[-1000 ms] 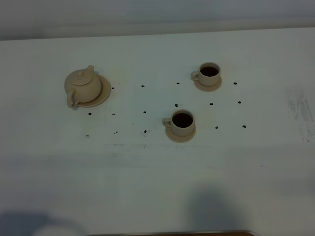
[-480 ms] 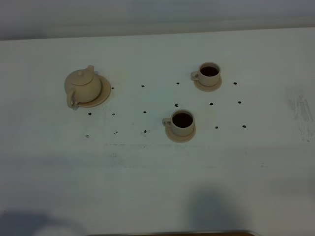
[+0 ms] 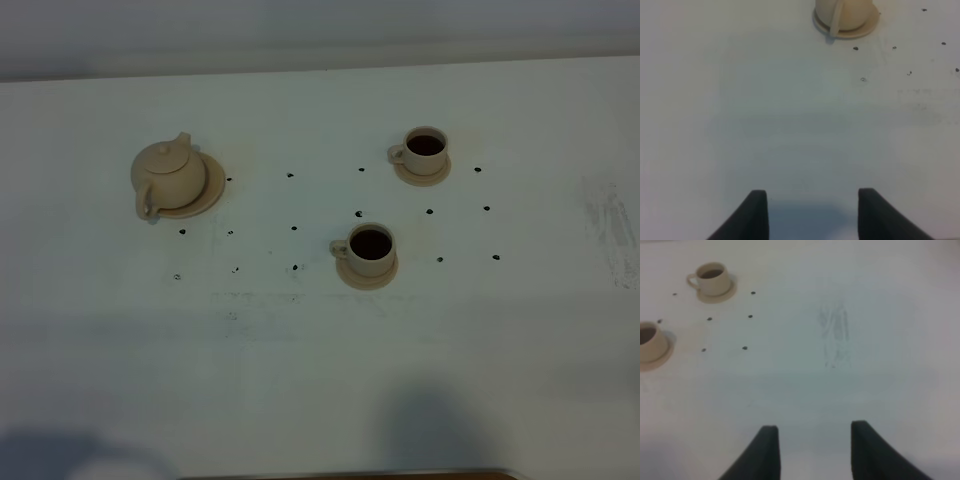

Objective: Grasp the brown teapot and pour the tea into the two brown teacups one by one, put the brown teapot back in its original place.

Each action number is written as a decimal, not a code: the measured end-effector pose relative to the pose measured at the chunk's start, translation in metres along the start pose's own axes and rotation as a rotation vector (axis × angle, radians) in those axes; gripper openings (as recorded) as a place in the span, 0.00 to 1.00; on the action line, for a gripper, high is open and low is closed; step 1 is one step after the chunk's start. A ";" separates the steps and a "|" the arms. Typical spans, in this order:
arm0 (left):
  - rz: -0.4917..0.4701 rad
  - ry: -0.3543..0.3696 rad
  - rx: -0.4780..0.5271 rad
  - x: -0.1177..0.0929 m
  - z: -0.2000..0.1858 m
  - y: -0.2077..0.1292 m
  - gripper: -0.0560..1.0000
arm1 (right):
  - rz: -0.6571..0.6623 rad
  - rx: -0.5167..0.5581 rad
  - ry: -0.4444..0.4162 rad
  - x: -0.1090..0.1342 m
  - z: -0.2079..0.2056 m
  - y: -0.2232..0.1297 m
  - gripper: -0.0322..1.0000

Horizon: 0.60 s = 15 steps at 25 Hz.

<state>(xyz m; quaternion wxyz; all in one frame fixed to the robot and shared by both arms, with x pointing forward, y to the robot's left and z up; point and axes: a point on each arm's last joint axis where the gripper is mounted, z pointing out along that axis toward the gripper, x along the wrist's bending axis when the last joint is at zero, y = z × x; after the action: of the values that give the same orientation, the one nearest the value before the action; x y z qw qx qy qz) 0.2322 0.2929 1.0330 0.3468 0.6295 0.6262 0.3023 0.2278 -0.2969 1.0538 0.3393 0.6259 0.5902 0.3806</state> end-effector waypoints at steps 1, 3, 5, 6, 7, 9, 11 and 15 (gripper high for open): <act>0.000 0.000 0.000 0.000 0.000 0.000 0.43 | 0.006 -0.001 -0.009 0.000 0.000 0.000 0.37; 0.000 0.000 0.000 0.000 0.000 0.000 0.43 | 0.012 -0.002 -0.018 0.000 0.000 0.000 0.37; 0.000 0.000 0.000 0.000 0.000 0.000 0.43 | 0.013 -0.002 -0.019 0.000 0.000 0.000 0.37; 0.000 0.000 0.000 0.000 0.000 0.000 0.43 | 0.013 -0.002 -0.020 0.000 0.000 0.000 0.37; 0.000 0.000 0.000 0.000 0.000 0.000 0.43 | 0.013 -0.002 -0.020 0.000 0.000 0.000 0.37; 0.000 0.000 0.000 0.000 0.000 0.000 0.43 | 0.013 -0.002 -0.020 0.000 0.000 0.000 0.37; 0.000 0.000 0.000 0.000 0.000 0.000 0.43 | 0.007 -0.002 -0.021 0.000 0.000 0.000 0.37; 0.000 0.000 0.000 0.000 0.000 0.000 0.42 | -0.025 -0.002 -0.034 -0.001 0.000 0.000 0.37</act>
<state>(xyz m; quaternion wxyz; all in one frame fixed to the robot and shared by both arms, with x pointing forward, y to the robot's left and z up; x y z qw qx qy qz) 0.2322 0.2929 1.0330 0.3468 0.6295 0.6262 0.3023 0.2278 -0.2977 1.0538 0.3546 0.6244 0.5918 0.3662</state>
